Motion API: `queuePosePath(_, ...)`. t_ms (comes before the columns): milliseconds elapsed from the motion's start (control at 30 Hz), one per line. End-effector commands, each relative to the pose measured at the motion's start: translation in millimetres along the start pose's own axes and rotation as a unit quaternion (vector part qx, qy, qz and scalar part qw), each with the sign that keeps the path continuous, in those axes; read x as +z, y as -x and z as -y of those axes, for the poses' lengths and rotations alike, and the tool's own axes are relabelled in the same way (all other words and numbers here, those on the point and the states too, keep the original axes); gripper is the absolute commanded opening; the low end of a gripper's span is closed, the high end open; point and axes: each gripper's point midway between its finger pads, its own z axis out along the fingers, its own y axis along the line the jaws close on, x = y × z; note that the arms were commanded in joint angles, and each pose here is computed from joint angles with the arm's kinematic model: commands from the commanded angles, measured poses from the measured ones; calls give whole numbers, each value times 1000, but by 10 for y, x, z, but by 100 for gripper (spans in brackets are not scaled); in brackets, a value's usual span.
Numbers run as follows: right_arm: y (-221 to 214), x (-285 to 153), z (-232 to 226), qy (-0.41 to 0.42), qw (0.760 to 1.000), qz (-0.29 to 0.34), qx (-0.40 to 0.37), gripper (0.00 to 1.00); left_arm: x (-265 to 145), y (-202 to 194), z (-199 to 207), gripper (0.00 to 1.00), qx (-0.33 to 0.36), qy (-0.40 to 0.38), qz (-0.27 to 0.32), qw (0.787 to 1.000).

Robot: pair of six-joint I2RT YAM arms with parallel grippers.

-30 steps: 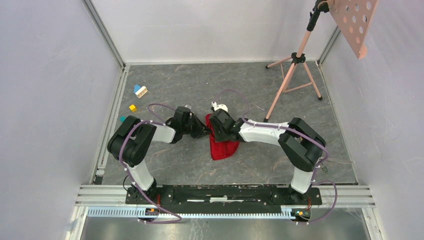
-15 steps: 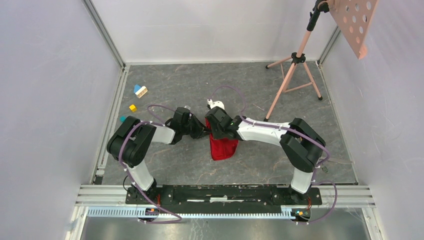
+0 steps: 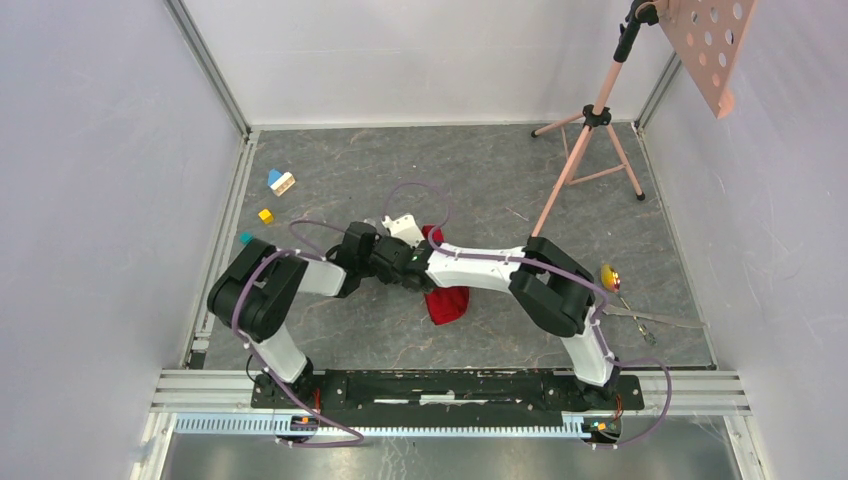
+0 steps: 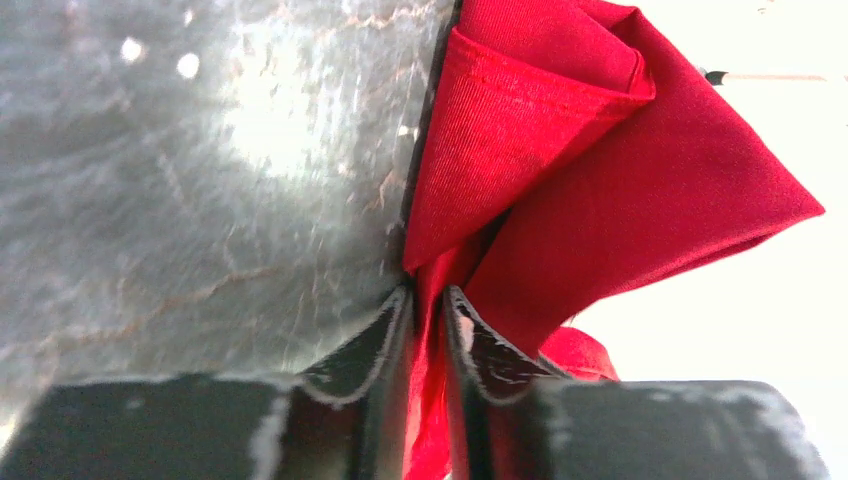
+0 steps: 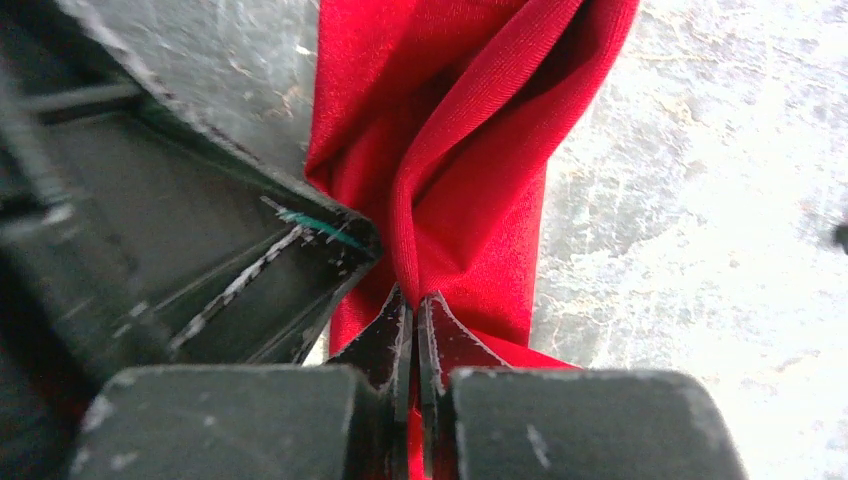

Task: Fold the napkin into a case and place the utensils inside
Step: Fold the 2/3-rectangle-folded napkin at the center of the board.

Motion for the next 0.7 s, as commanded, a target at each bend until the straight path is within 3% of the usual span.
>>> queuePosePath(0,2,-16,234,-85,996,9,-14,0,-178,41,-157,33,-17,31,26,999)
queuePosePath(167,-34,-10,147,-103,994,9,-32,1,-452,101,-328,51,-10,60,44,997)
queuePosePath(300,-96,29,62,-108,993,1,-47,4,-782,283,-480,60,12,116,81,990)
queuePosePath(433,-100,6,-22,-108,992,1,-67,7,-1229,634,-707,65,-15,183,139,973)
queuePosePath(667,-91,-43,-33,-103,990,-9,-95,31,-1700,804,-606,71,-12,208,202,957)
